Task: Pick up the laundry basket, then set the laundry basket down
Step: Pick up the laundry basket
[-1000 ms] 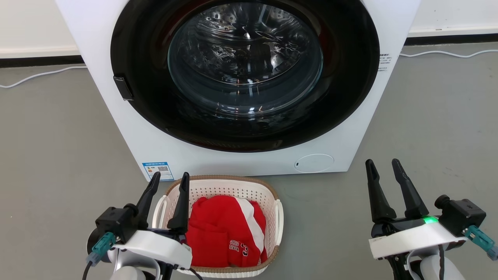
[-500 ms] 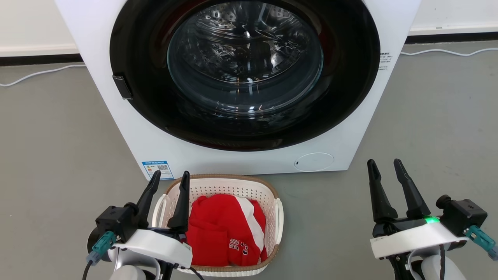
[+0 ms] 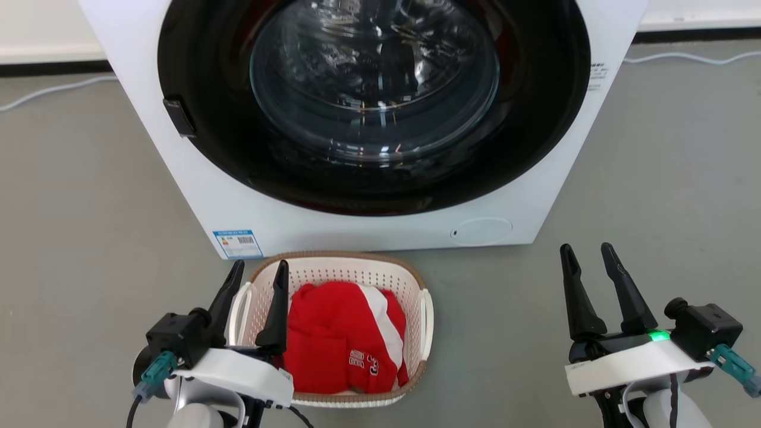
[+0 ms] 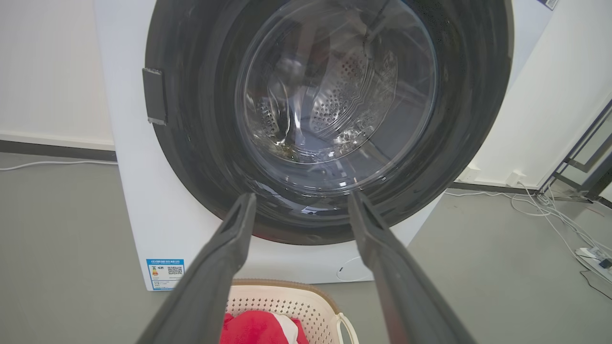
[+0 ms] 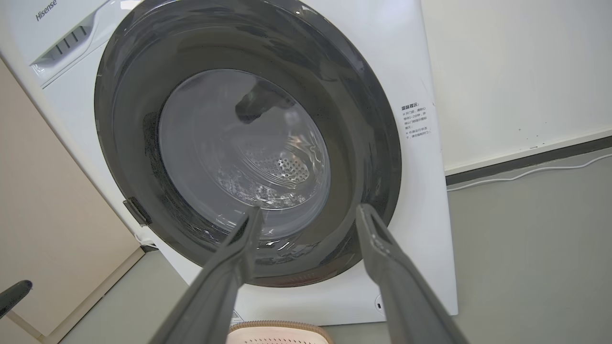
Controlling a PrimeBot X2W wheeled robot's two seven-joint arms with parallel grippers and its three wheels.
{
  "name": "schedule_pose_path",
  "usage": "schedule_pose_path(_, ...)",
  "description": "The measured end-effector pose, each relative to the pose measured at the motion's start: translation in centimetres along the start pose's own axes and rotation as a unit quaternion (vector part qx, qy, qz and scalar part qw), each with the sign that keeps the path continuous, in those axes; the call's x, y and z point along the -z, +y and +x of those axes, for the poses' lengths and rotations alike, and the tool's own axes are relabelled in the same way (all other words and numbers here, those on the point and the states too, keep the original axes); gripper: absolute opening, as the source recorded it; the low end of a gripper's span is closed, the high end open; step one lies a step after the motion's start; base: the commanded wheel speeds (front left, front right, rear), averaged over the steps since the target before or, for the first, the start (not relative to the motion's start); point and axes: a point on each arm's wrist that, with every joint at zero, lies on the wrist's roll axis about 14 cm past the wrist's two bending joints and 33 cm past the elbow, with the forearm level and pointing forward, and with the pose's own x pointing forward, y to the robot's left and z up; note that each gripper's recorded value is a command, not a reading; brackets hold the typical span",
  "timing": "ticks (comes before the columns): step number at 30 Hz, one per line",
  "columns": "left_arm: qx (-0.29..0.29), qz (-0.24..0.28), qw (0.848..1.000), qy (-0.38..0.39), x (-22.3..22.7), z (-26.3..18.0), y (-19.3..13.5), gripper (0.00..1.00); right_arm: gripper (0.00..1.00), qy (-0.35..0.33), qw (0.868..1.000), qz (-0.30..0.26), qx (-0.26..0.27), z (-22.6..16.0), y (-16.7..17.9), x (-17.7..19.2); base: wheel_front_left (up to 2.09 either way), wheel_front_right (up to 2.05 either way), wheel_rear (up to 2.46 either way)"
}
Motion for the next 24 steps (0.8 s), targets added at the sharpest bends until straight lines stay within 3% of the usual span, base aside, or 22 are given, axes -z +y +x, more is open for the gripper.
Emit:
schedule_pose_path(14, -0.03, 0.0, 0.998, 0.047, 3.7, 2.9, 2.4, 1.0, 1.0, 0.036, 0.999, -0.002, 0.006, 2.4, -1.1, 3.0, 0.0, 0.0, 0.0)
schedule_pose_path(24, -0.071, 0.011, 0.991, 0.113, 8.6, 5.3, 6.5, 1.0, 1.0, 0.058, 0.998, -0.002, -0.003, 4.9, -1.6, 5.3, 0.0, 0.0, 0.0)
